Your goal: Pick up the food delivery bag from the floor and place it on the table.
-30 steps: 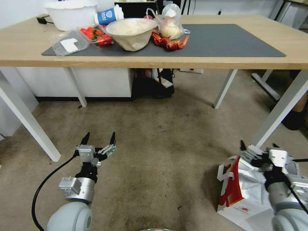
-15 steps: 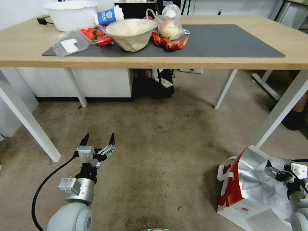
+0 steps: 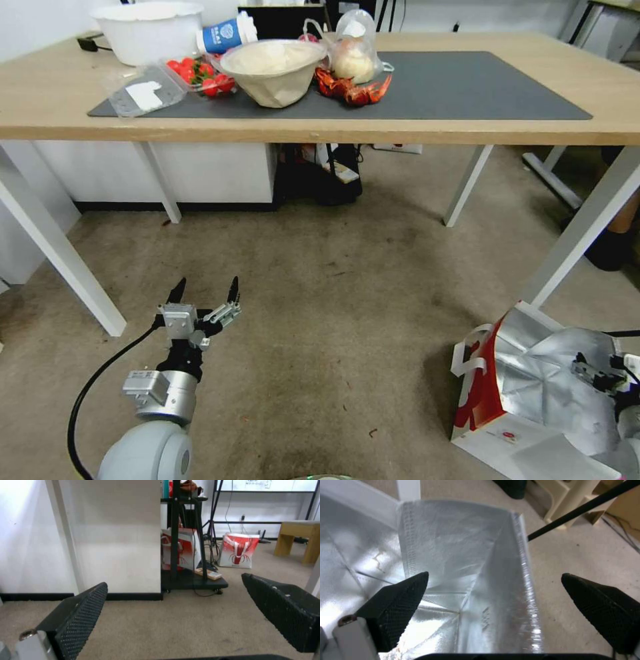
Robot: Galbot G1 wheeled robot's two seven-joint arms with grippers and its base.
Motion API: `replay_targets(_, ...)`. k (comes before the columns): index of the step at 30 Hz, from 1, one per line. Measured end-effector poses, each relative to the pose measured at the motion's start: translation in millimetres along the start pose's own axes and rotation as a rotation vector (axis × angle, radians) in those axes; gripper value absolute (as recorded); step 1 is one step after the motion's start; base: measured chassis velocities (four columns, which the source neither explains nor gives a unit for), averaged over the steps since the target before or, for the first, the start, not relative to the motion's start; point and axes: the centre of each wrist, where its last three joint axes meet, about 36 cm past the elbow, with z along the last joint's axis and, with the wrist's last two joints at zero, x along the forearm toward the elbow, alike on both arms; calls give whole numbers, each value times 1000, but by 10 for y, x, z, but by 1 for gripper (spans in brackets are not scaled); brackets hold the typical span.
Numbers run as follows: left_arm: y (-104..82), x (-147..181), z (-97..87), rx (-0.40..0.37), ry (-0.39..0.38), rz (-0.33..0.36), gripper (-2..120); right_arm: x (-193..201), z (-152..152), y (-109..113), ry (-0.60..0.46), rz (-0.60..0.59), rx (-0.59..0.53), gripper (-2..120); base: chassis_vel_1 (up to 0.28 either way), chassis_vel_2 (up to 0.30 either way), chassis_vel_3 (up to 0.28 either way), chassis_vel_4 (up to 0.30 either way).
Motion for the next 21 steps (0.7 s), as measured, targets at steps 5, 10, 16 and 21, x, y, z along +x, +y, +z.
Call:
replay_targets(5,7,-2,-2,-2,-1,2,100,-98,57,27,23,4,0,100,0,0,0,0)
replay_targets(10,13,-9,13,-2,0,2,100,-137,132,5,49,14,5,97,0,0,0,0)
replay_targets(16,12,-12,26,-1,-1,3,100,-172,207,-13,69,21,2,81,0,0,0,0)
replay_targets(21,11,-12,27,-1,-1,3,100,-173,226,-15,72,17,-3,65,0,0,0,0)
